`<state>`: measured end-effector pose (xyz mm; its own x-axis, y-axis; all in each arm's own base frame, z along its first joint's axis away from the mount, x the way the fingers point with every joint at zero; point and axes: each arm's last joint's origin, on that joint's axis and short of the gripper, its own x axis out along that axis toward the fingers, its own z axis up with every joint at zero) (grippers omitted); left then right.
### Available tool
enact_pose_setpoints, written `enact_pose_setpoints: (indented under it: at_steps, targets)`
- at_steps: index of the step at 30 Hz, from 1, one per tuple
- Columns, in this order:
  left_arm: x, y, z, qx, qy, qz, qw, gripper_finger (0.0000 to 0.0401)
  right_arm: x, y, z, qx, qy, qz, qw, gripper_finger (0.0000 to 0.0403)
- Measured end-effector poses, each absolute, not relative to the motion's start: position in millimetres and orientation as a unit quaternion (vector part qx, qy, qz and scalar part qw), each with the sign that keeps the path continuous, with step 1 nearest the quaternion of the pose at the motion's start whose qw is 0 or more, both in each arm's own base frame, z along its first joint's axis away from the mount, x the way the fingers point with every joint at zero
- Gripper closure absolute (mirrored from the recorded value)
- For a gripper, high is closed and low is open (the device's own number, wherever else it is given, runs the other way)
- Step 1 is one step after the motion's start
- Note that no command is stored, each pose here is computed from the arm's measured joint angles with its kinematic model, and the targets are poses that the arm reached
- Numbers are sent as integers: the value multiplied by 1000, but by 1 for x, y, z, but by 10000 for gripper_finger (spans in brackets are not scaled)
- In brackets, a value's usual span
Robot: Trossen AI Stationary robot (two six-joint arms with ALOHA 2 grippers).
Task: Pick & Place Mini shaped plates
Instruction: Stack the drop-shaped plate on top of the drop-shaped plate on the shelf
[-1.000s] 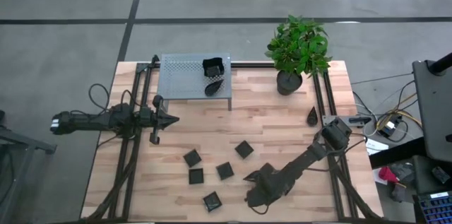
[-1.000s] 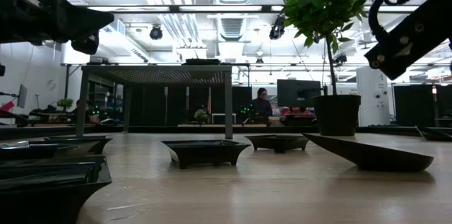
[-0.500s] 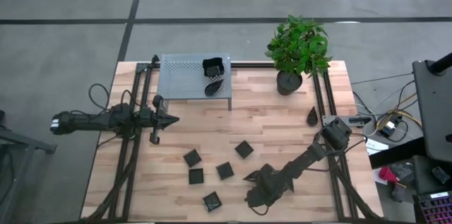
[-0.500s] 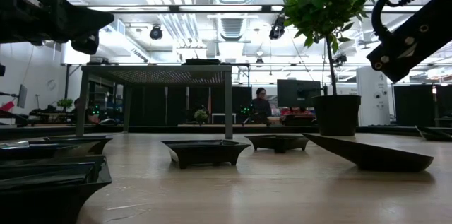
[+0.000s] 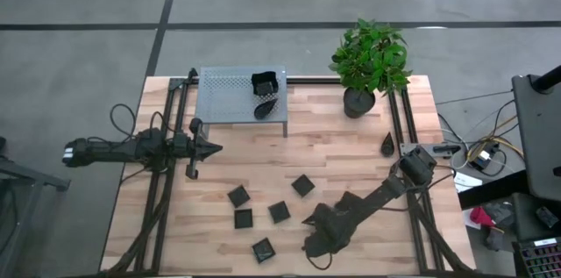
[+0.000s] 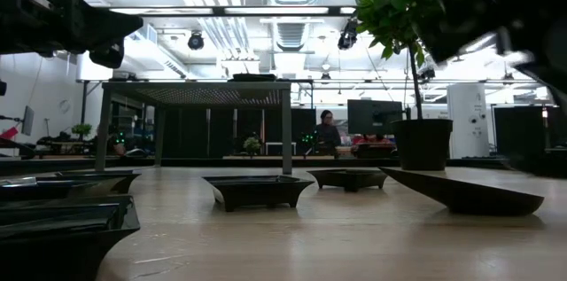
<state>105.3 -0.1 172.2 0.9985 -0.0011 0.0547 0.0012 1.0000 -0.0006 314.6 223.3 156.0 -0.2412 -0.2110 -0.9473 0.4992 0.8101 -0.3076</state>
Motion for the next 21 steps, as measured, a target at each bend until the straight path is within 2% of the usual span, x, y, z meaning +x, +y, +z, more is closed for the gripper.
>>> enact_pose_setpoints:
  at_steps: [5,13,16,21]
  targets:
    - [105,0,172,0,-27,-1,1000,401,321,219,174,-13,714,-258,651,394]
    - [105,0,172,0,-27,0,1000,401,349,203,212,-213,638,-201,712,395]
    - [105,0,172,0,-27,0,1000,401,364,190,229,-281,610,-183,717,395]
    - [105,0,172,0,-27,-1,1000,401,386,161,254,-373,592,-158,697,395]
